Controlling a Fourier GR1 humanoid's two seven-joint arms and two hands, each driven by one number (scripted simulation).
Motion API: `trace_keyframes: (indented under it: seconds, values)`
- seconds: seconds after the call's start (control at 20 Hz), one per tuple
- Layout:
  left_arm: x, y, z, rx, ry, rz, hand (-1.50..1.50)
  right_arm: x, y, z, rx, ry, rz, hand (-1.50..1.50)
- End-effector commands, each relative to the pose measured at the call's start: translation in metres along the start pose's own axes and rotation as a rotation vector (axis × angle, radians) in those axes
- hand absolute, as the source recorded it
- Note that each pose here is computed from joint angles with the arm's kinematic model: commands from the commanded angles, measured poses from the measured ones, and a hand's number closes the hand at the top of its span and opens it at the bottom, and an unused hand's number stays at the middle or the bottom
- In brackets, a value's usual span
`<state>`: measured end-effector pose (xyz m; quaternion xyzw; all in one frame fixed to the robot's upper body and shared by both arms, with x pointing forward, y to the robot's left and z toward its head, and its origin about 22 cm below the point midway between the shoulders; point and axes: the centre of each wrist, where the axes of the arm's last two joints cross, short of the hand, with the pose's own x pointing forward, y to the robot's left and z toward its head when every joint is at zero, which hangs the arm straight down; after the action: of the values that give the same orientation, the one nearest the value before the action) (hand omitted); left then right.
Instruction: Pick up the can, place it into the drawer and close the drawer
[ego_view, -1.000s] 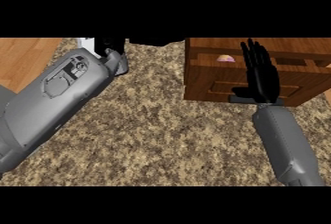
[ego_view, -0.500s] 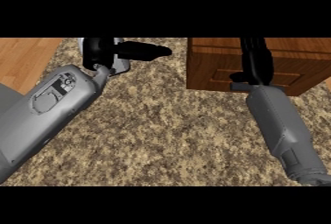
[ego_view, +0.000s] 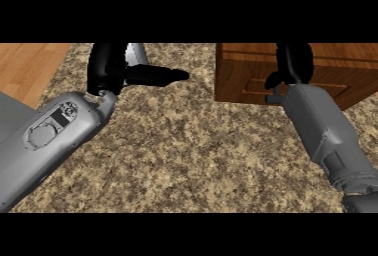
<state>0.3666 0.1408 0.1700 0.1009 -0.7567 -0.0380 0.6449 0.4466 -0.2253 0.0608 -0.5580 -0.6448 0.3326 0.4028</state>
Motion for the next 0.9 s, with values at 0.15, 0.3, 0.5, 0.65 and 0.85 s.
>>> trace_keyframes:
  seconds: [0.15,0.3,0.5,0.65,0.85]
  values:
    - [-0.008,0.007,0.006,0.01,-0.016,-0.003,-1.5,0.018,-0.018,-0.027,-0.055,0.0,-0.062,-1.5]
    - [-0.007,0.007,0.014,0.004,-0.018,-0.011,-1.5,0.024,-0.011,-0.022,-0.027,-0.029,-0.122,-1.5]
    - [-0.013,0.007,0.016,-0.008,0.0,0.003,-1.5,0.041,-0.02,-0.032,-0.075,-0.022,-0.308,-1.5]
    - [-0.014,0.022,0.015,-0.007,0.011,0.003,-1.5,0.035,-0.018,-0.03,-0.071,0.004,-0.412,-1.5]
    - [-0.021,0.028,0.014,0.034,-0.005,-0.014,-1.5,0.062,-0.016,-0.03,-0.075,0.003,-0.559,-1.5]
